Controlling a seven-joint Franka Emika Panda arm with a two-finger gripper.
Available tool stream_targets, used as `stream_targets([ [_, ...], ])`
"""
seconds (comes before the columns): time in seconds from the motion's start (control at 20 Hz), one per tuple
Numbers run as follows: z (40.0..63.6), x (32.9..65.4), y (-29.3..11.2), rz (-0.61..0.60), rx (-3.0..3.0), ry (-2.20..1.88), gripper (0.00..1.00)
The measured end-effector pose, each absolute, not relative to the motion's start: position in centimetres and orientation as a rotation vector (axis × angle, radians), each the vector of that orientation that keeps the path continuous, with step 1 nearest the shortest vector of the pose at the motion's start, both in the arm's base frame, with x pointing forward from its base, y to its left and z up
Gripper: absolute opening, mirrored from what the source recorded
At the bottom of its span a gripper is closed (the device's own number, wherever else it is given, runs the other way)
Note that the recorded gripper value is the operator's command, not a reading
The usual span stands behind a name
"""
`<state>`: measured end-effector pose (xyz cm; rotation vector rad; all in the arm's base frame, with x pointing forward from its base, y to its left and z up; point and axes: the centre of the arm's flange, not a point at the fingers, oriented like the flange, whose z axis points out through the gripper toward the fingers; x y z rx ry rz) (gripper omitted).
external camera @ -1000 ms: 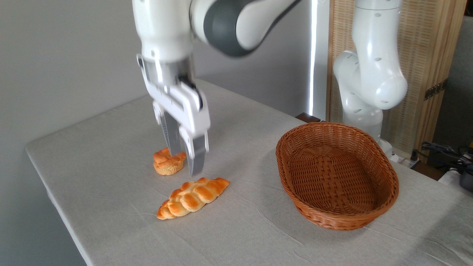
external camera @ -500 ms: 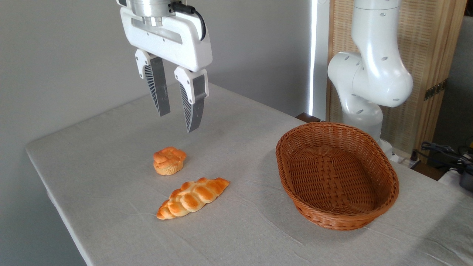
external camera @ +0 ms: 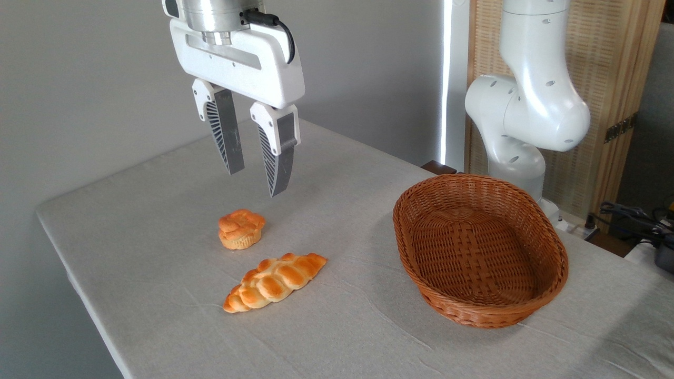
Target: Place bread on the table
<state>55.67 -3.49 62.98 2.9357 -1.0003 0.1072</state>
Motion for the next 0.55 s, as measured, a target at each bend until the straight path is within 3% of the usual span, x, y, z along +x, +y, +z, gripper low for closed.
stream_targets([
  [0.55,62.95,55.65,-3.88,0.094,2.959,-1.031,1.00],
])
